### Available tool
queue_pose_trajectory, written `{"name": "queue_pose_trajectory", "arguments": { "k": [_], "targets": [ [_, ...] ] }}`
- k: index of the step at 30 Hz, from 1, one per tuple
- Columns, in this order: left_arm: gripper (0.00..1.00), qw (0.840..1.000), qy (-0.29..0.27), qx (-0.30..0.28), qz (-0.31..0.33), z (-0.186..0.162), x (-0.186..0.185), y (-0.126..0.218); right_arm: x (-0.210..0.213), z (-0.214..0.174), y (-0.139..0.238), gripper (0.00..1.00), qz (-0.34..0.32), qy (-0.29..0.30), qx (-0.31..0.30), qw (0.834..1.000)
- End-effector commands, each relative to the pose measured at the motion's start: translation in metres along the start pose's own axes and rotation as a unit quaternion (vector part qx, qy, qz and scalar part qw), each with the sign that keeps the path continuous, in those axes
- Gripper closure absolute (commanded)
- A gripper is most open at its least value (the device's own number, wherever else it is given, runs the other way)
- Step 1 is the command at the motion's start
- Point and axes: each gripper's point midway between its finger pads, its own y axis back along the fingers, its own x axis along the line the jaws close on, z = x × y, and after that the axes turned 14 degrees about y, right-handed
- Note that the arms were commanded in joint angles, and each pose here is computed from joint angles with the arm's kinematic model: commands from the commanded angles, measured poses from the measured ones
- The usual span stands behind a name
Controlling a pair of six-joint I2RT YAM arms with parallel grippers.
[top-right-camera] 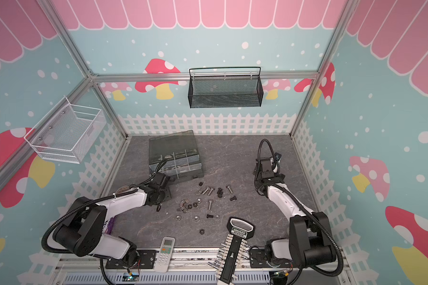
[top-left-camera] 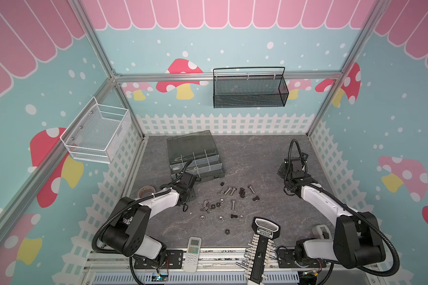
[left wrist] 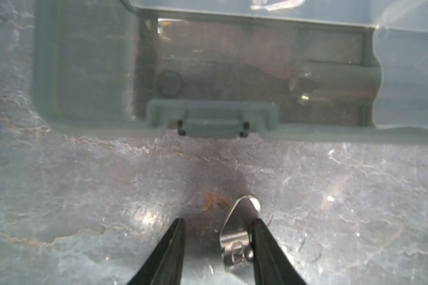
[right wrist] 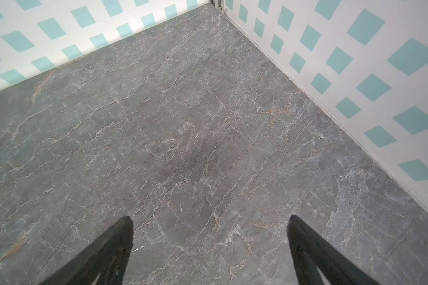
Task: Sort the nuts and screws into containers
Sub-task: 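Close the left gripper on the silver wing nut and lift it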
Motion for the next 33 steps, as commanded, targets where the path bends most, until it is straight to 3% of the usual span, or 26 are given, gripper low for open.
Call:
{"name": "queue_pose_trajectory", "arguments": {
  "k": [1,10,18,33],
  "targets": [
    [0.60,0.999,0.005,0.032,0.033,-0.017,0.015,-0.006,-0.004,-0.001,0.001,0.02,-0.011,-0.008,0.001,1.000],
    [0.67,0.999,0.005,0.030,0.033,-0.016,0.015,-0.007,-0.005,0.002,0.003,0.02,-0.011,-0.016,-0.004,1.000],
    [0.88,0.999,0.002,0.031,0.025,-0.013,0.009,-0.005,-0.004,0.006,0.005,0.02,-0.009,-0.017,-0.009,1.000],
    [0.96,0.995,-0.008,-0.036,-0.094,0.038,-0.044,0.063,-0.008,0.012,0.015,0.02,-0.004,-0.032,-0.023,0.999]
  ]
}}
